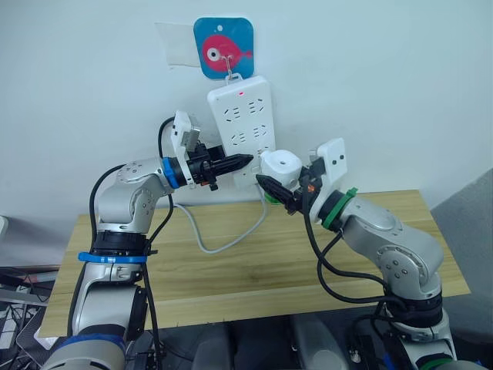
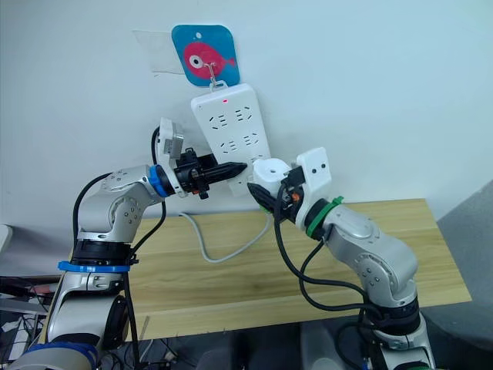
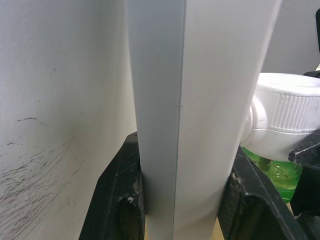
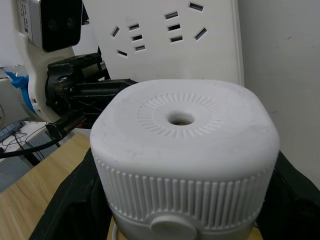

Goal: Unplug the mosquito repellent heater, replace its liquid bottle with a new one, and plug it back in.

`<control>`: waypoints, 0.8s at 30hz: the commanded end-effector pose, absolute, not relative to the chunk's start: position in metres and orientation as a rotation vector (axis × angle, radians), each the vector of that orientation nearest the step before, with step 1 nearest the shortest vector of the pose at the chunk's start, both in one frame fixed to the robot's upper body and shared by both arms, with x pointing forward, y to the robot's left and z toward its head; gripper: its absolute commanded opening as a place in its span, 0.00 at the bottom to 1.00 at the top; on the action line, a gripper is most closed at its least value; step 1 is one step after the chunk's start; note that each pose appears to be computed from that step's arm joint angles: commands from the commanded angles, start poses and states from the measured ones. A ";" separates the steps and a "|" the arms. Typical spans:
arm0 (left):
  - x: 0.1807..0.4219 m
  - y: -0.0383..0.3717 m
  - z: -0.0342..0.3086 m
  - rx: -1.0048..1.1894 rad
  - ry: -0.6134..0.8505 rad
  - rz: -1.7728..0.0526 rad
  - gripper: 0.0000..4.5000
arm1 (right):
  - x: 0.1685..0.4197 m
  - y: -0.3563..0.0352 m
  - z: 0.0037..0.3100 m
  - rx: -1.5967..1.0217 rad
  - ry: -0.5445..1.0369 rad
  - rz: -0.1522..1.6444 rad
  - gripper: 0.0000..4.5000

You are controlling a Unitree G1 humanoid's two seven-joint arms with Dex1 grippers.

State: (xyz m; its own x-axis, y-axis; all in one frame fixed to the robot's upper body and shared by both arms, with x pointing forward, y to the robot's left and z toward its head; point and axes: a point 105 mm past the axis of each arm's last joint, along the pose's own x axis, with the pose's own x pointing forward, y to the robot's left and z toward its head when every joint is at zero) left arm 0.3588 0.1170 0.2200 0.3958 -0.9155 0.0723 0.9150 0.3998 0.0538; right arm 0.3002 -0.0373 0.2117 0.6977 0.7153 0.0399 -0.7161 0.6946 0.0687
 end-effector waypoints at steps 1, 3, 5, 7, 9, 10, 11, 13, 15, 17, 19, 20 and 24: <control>0.352 0.113 0.233 0.036 -0.159 -1.187 0.30 | 0.298 -0.035 0.226 0.055 -0.071 0.788 0.69; 0.351 0.112 0.233 0.027 -0.163 -1.189 0.30 | 0.300 -0.032 0.227 0.052 -0.073 0.768 0.69; 0.350 0.110 0.233 0.022 -0.165 -1.190 0.30 | 0.302 -0.029 0.226 0.050 -0.074 0.744 0.69; 0.349 0.109 0.232 0.014 -0.164 -1.194 0.30 | 0.302 -0.025 0.225 0.046 -0.073 0.717 0.69; 0.348 0.107 0.232 0.009 -0.164 -1.195 0.30 | 0.304 -0.023 0.224 0.041 -0.074 0.687 0.69; 0.348 0.107 0.232 0.008 -0.164 -1.195 0.30 | 0.304 -0.022 0.224 0.038 -0.075 0.680 0.69; 0.348 0.106 0.232 0.007 -0.165 -1.195 0.30 | 0.305 -0.021 0.224 0.035 -0.075 0.677 0.69; 0.348 0.105 0.232 0.003 -0.170 -1.194 0.30 | 0.307 -0.020 0.223 0.031 -0.072 0.669 0.69; 0.346 0.103 0.233 -0.001 -0.175 -1.203 0.30 | 0.311 -0.018 0.224 0.039 -0.071 0.657 0.69; 0.344 0.101 0.232 0.000 -0.176 -1.211 0.30 | 0.315 -0.017 0.227 0.055 -0.068 0.650 0.69; 0.343 0.101 0.231 0.002 -0.174 -1.212 0.30 | 0.317 -0.018 0.231 0.063 -0.068 0.646 0.69; 0.343 0.101 0.231 0.001 -0.174 -1.211 0.30 | 0.318 -0.019 0.232 0.064 -0.068 0.642 0.69; 0.343 0.102 0.231 -0.005 -0.175 -1.206 0.30 | 0.319 -0.018 0.232 0.049 -0.063 0.645 0.69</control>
